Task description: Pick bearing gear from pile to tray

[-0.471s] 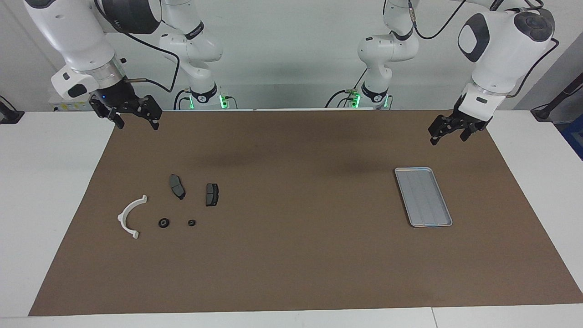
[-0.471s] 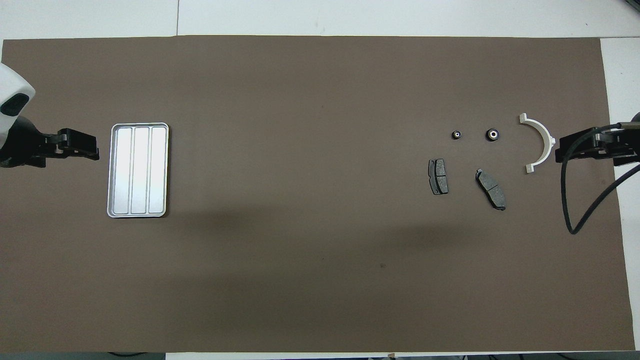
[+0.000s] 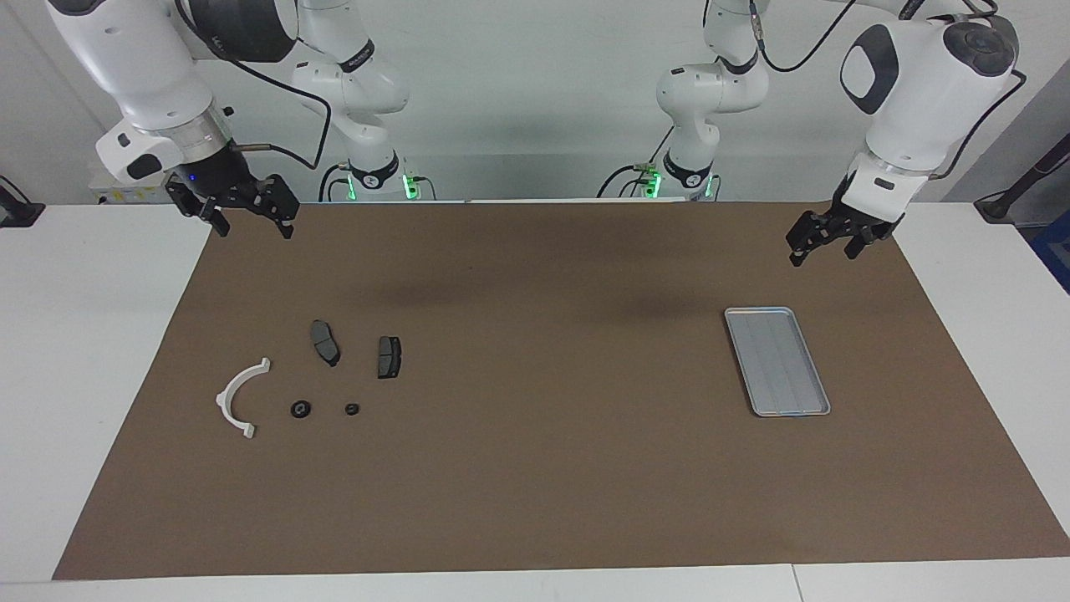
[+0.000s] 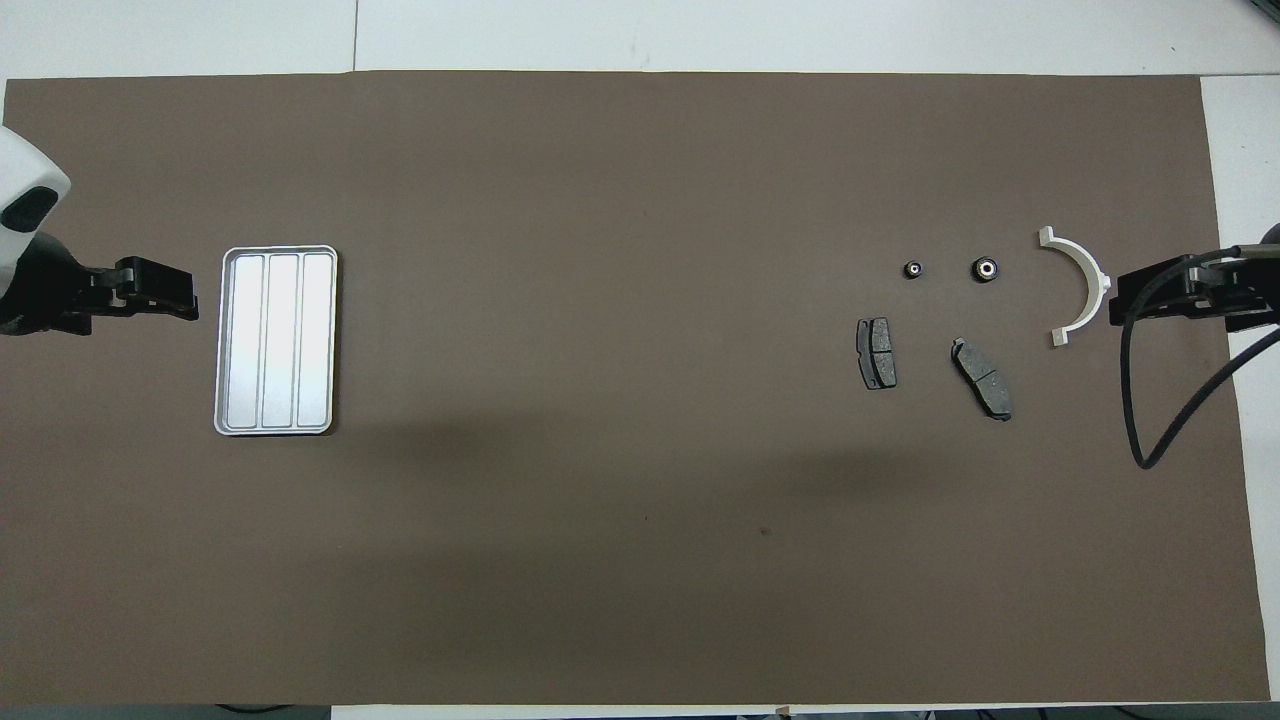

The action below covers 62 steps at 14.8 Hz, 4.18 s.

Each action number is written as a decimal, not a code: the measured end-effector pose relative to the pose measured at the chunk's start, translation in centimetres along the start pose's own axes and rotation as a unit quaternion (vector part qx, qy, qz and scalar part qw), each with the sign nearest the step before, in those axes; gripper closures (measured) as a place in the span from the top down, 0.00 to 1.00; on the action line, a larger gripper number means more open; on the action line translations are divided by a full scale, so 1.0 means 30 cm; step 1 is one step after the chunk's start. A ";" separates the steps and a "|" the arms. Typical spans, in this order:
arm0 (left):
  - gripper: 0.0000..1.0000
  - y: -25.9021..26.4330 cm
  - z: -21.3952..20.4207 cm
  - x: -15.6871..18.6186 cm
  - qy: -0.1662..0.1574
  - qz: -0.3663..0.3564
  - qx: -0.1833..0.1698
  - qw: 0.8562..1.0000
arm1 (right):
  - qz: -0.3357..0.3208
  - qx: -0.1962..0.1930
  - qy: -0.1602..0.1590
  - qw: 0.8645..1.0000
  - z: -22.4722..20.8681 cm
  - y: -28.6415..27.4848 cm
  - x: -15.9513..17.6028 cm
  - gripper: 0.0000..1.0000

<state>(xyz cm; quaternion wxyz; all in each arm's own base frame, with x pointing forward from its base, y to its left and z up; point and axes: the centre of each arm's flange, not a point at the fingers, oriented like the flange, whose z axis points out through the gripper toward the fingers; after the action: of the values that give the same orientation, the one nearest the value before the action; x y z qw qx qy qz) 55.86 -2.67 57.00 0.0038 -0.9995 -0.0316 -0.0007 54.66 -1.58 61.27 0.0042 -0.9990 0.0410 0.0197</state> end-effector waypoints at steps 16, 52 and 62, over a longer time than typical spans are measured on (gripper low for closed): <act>1.00 0.000 0.000 0.000 0.000 0.000 0.000 1.000 | -0.023 0.000 0.051 0.998 0.068 0.073 0.063 1.00; 1.00 -0.002 0.000 0.000 0.000 -0.001 0.000 1.000 | -0.062 0.010 0.043 0.997 1.066 0.102 0.435 0.38; 1.00 0.003 0.000 -0.001 0.000 0.000 0.000 1.000 | 0.086 0.018 0.077 0.993 0.413 -0.715 0.325 0.35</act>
<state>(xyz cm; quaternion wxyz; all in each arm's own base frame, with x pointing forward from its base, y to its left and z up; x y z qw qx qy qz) 55.84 -2.75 57.00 0.0038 -0.9995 -0.0311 -0.0005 65.63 19.13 48.64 0.0173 -0.9900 0.1277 -0.0580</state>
